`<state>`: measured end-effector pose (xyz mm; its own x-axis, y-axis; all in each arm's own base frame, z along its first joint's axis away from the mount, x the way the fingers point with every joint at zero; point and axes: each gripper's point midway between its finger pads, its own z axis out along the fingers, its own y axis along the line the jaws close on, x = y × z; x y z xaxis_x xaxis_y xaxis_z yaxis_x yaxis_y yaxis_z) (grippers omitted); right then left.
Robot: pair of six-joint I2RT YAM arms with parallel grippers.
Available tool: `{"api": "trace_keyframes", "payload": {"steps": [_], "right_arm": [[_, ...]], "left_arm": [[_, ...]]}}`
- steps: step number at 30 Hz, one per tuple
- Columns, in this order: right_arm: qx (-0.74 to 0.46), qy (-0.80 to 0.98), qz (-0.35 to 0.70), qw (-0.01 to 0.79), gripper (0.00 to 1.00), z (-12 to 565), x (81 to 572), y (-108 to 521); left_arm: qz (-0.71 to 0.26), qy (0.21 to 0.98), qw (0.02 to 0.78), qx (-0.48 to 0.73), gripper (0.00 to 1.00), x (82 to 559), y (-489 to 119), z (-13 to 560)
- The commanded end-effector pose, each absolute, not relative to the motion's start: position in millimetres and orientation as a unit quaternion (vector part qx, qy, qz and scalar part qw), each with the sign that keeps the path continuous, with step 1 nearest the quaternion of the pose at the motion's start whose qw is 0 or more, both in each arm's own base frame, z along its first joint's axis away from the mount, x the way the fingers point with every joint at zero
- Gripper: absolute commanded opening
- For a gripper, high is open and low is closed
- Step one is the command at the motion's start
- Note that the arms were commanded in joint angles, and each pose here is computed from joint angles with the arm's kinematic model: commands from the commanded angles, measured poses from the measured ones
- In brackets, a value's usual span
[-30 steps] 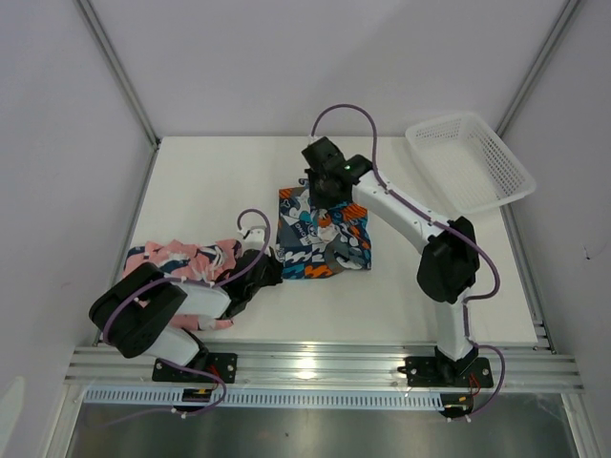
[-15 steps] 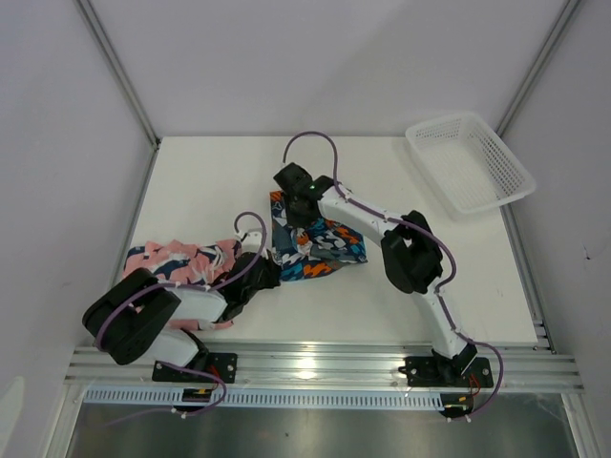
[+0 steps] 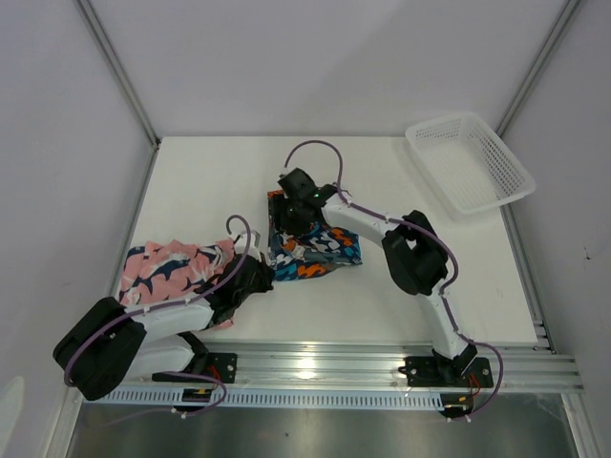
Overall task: Fold and stack the shorts
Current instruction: Fold the shorts
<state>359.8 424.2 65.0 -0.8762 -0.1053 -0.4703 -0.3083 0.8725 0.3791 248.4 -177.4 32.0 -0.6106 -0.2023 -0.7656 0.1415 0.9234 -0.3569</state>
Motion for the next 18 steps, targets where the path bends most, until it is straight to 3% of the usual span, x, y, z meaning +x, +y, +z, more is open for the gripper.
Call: {"api": "trace_keyframes", "payload": {"steps": [1, 4, 8, 18], "right_arm": [[-0.082, 0.878, 0.384, 0.274, 0.59, 166, 376, 443], [-0.069, 0.861, 0.438, 0.248, 0.58, 172, 369, 435], [-0.08, 0.82, 0.485, 0.292, 0.58, 211, 372, 422], [-0.076, 0.884, 0.342, 0.31, 0.56, 175, 368, 351]], "left_arm": [[-0.191, 0.867, 0.459, -0.019, 0.0, 254, -175, 49], [-0.191, 0.864, 0.465, -0.017, 0.0, 256, -175, 57], [-0.186, 0.862, 0.472, -0.011, 0.0, 261, -176, 65], [-0.207, 0.843, 0.496, 0.021, 0.0, 291, -206, 114]]}}
